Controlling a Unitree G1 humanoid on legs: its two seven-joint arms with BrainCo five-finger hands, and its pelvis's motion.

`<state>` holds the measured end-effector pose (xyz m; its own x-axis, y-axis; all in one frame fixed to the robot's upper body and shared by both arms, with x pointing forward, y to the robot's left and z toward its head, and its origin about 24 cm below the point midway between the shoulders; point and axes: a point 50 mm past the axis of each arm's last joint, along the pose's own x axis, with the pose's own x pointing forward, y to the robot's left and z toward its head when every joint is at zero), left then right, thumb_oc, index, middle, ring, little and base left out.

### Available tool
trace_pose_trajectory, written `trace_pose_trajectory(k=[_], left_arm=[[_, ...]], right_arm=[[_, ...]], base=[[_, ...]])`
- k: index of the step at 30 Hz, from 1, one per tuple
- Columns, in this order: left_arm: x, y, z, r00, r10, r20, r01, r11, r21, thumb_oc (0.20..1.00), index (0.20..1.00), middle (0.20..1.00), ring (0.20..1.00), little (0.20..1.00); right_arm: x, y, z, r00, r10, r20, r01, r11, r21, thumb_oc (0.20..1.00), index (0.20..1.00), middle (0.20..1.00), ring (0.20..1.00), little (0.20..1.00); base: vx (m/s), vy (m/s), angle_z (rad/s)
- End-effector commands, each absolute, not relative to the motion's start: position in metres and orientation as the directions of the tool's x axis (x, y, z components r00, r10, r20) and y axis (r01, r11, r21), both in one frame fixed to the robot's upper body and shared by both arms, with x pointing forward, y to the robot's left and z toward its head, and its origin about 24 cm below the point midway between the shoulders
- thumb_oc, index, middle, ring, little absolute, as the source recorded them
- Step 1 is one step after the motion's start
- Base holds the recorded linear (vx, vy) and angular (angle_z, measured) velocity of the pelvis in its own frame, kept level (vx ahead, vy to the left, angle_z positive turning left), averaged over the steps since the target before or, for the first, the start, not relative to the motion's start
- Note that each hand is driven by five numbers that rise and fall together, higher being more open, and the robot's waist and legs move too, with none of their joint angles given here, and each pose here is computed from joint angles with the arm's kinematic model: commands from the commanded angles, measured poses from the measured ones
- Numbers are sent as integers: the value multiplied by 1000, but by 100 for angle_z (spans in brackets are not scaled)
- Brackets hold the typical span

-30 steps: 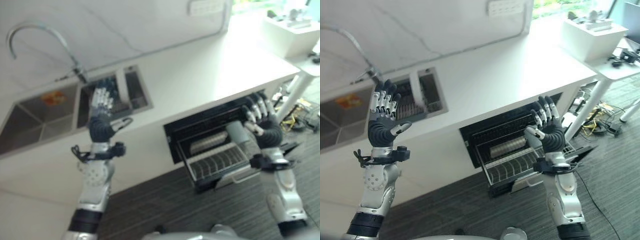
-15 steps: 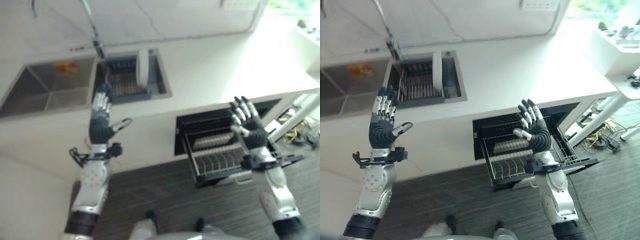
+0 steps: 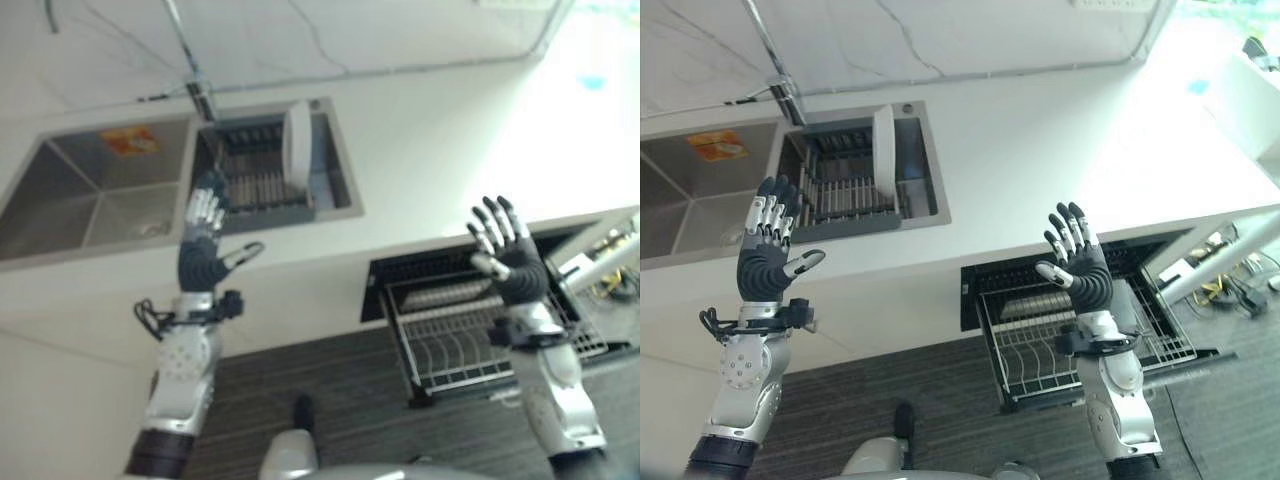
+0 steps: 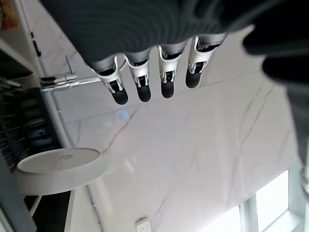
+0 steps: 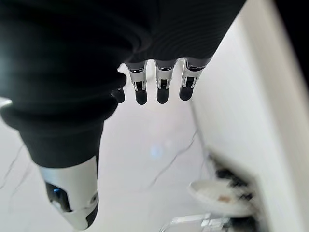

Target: Place the dishes in the dishwasher.

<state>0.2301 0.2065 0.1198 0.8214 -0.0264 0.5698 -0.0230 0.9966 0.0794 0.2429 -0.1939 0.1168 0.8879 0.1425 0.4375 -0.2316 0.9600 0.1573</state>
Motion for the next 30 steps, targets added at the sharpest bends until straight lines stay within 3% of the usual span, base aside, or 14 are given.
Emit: trace_pose_trajectory(k=[1,20,30], left_arm=[[229,210,138,763,-62,643,-23,992,123,1000,1000,1000,1000,1000],[225,201,136,782,-118,612,77,993,92,1000,1000,1000,1000,1000],[229,200,128,804,-174,568,145,985,97,1000,1000,1000,1000,1000]], right_arm=[[237,-198,130,856,130,501,-216,969,117,1000,1000,1000,1000,1000],[252,-170,163,762,248,598,-320,947,15,1000,1000,1000,1000,1000],[292,-157,190,778,183,601,-265,963,49,1000,1000,1000,1000,1000]], base=[[31,25,0],[-2,15,7],[26,-4,11]])
